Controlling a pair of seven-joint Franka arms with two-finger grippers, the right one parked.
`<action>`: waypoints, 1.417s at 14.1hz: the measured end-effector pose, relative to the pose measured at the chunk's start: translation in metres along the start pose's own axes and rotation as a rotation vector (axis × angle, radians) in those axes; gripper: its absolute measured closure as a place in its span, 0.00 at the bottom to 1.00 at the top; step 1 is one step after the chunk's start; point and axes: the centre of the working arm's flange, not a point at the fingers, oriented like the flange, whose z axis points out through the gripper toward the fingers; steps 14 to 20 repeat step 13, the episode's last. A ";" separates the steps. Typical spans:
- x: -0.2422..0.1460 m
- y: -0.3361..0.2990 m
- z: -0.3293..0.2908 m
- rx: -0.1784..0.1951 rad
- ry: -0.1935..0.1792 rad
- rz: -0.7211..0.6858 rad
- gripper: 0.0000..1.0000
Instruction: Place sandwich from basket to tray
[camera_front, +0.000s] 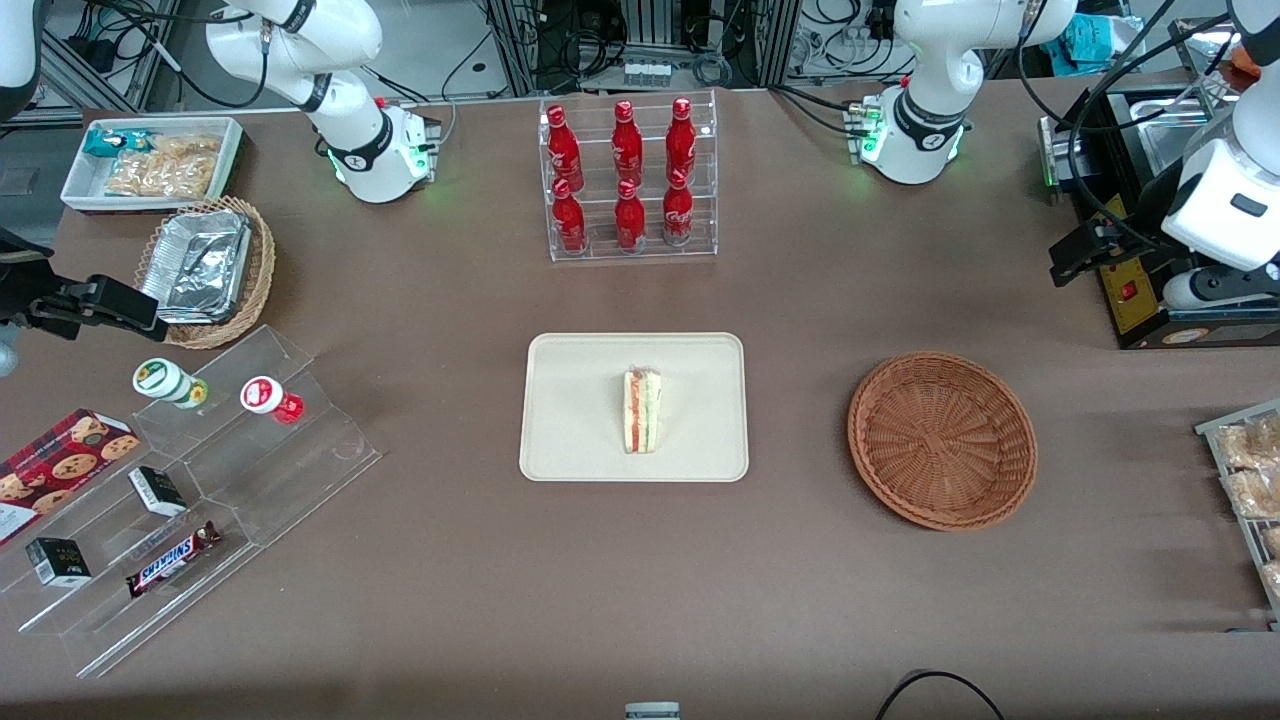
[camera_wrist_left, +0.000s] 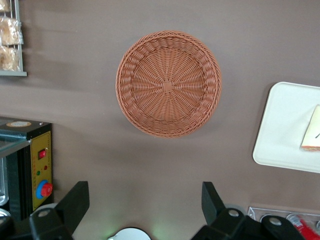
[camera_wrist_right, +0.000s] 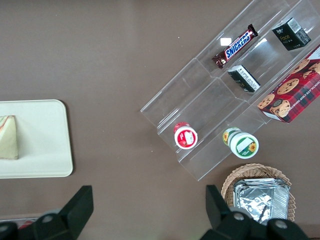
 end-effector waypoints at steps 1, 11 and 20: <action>-0.001 0.000 -0.002 -0.002 0.002 0.046 0.00; -0.002 -0.011 -0.004 -0.047 -0.004 0.116 0.00; -0.002 -0.011 -0.004 -0.047 -0.004 0.116 0.00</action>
